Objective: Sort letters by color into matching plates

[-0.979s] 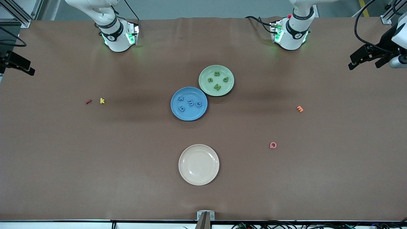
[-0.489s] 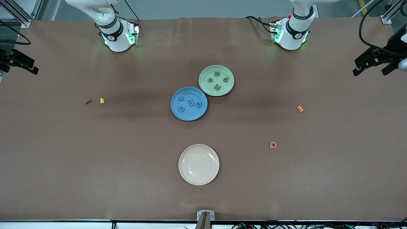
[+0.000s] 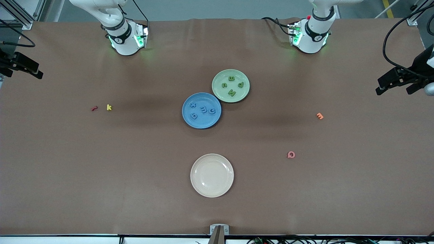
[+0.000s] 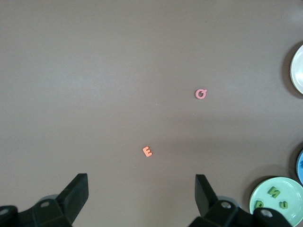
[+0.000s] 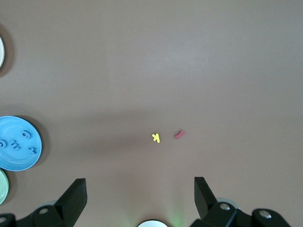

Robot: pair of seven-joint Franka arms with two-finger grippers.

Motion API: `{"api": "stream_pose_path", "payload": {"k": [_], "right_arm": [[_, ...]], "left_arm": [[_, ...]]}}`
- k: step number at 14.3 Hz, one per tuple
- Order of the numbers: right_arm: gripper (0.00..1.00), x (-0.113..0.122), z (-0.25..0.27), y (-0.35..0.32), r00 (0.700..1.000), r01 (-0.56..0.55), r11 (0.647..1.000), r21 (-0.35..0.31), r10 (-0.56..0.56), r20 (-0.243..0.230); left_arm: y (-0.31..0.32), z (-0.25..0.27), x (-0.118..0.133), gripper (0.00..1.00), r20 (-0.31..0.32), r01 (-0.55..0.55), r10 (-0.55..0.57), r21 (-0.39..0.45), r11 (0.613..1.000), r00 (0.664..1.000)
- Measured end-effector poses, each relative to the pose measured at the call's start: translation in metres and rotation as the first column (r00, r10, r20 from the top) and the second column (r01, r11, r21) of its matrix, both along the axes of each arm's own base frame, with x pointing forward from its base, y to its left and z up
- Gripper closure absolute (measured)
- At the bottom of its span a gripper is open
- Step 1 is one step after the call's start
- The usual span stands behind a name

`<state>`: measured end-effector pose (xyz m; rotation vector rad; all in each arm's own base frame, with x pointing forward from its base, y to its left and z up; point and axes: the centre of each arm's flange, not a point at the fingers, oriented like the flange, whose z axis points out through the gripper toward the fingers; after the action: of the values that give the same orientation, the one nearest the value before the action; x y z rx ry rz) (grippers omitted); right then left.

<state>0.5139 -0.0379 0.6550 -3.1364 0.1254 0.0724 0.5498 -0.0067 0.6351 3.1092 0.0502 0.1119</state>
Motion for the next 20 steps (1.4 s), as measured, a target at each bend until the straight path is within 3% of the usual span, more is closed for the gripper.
{"api": "stream_pose_path", "payload": {"k": [7, 13, 20], "right_arm": [[0.0, 0.0019, 0.0016, 0.0004, 0.999, -0.045, 0.999, 0.001, 0.045, 0.018], [0.0, 0.0011, 0.0029, 0.0045, 0.999, -0.047, 0.998, 0.041, 0.046, 0.024], [0.0, -0.0013, 0.0015, 0.0042, 0.999, -0.047, 0.998, 0.039, 0.047, 0.006]], "left_arm": [[0.0026, 0.0031, 0.0001, 0.0, 0.006, -0.004, 0.004, 0.0, 1.0, 1.0], [0.0007, 0.0067, 0.0, 0.0, 0.014, 0.036, -0.036, 0.003, 0.999, 0.999], [-0.0032, 0.0071, 0.0, 0.0, 0.015, 0.046, -0.046, 0.004, 0.999, 0.999]]}}
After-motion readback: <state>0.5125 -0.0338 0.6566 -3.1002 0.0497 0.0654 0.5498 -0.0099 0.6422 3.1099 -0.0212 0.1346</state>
